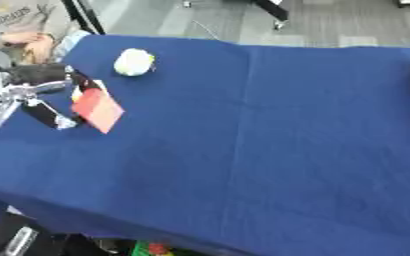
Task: Pick up the objects with one hand, pass them to the other hand, and then place them into the box on the other side of the table.
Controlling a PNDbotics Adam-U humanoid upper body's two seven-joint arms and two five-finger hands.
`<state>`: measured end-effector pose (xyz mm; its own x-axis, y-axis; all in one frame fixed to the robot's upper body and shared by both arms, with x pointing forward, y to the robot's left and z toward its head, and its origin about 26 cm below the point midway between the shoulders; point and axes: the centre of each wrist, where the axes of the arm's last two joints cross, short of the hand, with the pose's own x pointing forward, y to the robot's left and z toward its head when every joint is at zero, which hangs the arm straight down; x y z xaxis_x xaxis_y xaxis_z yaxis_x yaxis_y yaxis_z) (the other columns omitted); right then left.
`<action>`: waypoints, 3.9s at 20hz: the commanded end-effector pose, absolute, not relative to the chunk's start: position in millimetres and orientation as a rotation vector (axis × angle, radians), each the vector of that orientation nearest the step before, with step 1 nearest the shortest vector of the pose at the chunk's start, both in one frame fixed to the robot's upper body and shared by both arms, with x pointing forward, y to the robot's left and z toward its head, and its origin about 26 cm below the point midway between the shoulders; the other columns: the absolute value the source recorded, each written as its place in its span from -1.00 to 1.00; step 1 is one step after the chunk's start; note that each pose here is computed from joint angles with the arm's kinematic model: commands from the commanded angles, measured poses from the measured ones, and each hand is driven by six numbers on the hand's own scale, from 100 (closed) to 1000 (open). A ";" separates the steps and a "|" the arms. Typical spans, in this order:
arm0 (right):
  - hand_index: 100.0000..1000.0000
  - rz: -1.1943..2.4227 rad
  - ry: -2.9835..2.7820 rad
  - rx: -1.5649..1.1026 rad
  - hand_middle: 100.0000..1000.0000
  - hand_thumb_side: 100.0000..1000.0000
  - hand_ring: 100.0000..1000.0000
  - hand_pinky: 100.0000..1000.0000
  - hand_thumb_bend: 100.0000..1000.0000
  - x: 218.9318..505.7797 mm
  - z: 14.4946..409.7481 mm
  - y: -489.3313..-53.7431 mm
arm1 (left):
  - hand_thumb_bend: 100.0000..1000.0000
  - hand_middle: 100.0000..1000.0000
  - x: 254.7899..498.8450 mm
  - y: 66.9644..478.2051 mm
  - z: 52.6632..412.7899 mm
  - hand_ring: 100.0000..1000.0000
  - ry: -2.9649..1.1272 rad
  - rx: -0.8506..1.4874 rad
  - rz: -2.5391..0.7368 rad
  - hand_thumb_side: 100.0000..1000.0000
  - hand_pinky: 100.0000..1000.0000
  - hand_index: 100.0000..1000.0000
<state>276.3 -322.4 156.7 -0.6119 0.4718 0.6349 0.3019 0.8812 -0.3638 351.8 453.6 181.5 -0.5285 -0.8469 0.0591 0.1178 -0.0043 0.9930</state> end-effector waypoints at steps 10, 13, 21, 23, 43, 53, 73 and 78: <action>1.00 0.485 -2.401 -0.490 0.61 -0.11 0.66 0.81 -1.00 284.3 181.1 -306.4 | -1.00 0.01 337.9 365.5 234.6 0.18 -2.017 0.360 -1.428 -0.35 0.55 0.34; 1.00 0.631 -2.463 -0.460 0.61 -0.17 0.65 0.78 -1.00 290.0 194.4 -297.5 | -1.00 0.00 340.9 344.2 232.4 0.18 -2.022 0.229 -1.442 -0.30 0.54 0.33; 0.86 1.158 -2.606 -0.393 0.60 -0.99 0.63 0.70 -1.00 302.1 233.0 -264.2 | -1.00 0.01 348.9 304.2 231.6 0.19 -1.921 0.079 -1.653 -0.30 0.54 0.34; 0.82 1.288 -2.633 -0.371 0.60 -1.00 0.62 0.68 -1.00 303.8 241.4 -254.9 | -1.00 0.01 351.5 296.0 230.3 0.19 -1.892 0.050 -1.709 -0.30 0.54 0.34; 0.74 2.265 -2.648 -0.166 0.73 -0.96 0.71 0.70 -0.98 301.1 292.3 -179.0 | -1.00 0.06 378.1 242.3 232.5 0.24 -1.671 0.048 -2.178 -0.31 0.57 0.39; 0.70 2.503 -2.648 -0.185 0.78 -0.69 0.72 0.67 -0.59 295.7 300.4 -150.5 | -0.98 0.08 394.5 223.8 228.0 0.26 -1.607 0.083 -2.300 -0.24 0.57 0.41; 0.76 2.701 -2.450 -0.290 0.84 -0.51 0.77 0.68 -0.53 322.0 274.1 -115.4 | -0.94 0.08 405.5 200.6 219.0 0.25 -1.603 0.053 -2.381 -0.24 0.57 0.41; 0.75 2.723 -2.408 -0.340 0.84 -0.49 0.76 0.67 -0.50 329.3 266.2 -110.1 | -0.94 0.08 404.3 197.3 219.7 0.25 -1.615 0.043 -2.380 -0.23 0.57 0.41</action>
